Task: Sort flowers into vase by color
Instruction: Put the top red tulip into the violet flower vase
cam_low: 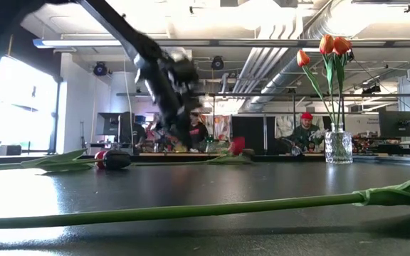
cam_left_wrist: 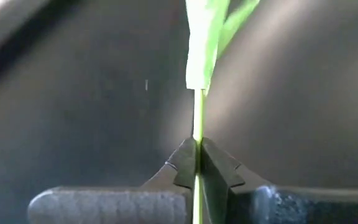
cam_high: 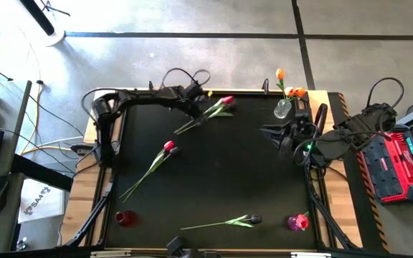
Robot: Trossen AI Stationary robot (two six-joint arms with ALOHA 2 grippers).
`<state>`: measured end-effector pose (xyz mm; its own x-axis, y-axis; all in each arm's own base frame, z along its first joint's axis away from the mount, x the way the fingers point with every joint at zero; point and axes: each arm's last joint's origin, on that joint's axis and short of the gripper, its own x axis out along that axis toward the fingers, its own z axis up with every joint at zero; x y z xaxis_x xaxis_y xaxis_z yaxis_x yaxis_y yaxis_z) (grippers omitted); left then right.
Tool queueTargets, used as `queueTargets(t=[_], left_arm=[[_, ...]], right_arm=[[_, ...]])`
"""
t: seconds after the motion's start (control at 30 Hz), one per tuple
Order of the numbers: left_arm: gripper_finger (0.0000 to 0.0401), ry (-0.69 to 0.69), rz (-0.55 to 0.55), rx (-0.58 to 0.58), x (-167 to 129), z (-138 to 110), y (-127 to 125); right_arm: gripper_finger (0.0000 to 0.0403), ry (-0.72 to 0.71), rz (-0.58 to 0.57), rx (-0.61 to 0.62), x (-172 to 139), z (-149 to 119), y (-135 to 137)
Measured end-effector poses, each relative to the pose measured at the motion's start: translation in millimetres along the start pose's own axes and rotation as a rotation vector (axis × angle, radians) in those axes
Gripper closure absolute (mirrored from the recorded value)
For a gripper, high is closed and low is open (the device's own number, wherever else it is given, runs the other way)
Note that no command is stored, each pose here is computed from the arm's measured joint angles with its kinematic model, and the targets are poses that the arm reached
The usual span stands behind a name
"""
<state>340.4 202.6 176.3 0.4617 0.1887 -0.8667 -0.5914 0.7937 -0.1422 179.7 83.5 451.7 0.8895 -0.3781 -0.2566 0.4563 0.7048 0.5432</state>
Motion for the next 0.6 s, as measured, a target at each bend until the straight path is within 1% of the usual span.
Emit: queueTargets(t=[0.13,0.2,0.23,0.37,0.47,0.6], left_arm=[[0.04,-0.113,-0.022,0.008,-39,10,-10],[0.04,-0.185,-0.051,0.007,-62,15,-18],[0.04,-0.236,-0.085,0.016,-74,18,-23],[0.04,-0.428,-0.278,0.058,-118,28,-48],[0.0401,-0.573,-0.439,0.1,-145,33,-70],[0.0401,-0.71,-0.643,0.159,-170,35,-99]], right_arm=[[0.03,0.011,-0.009,-0.016,3,-4,1],[0.03,0.016,-0.012,-0.023,5,-6,2],[0.03,0.018,-0.016,-0.028,6,-8,3],[0.0299,0.01,-0.059,-0.05,15,-17,7],[0.0299,-0.01,-0.089,-0.146,21,-22,10],[0.0299,-0.075,-0.101,-0.204,26,-23,18]])
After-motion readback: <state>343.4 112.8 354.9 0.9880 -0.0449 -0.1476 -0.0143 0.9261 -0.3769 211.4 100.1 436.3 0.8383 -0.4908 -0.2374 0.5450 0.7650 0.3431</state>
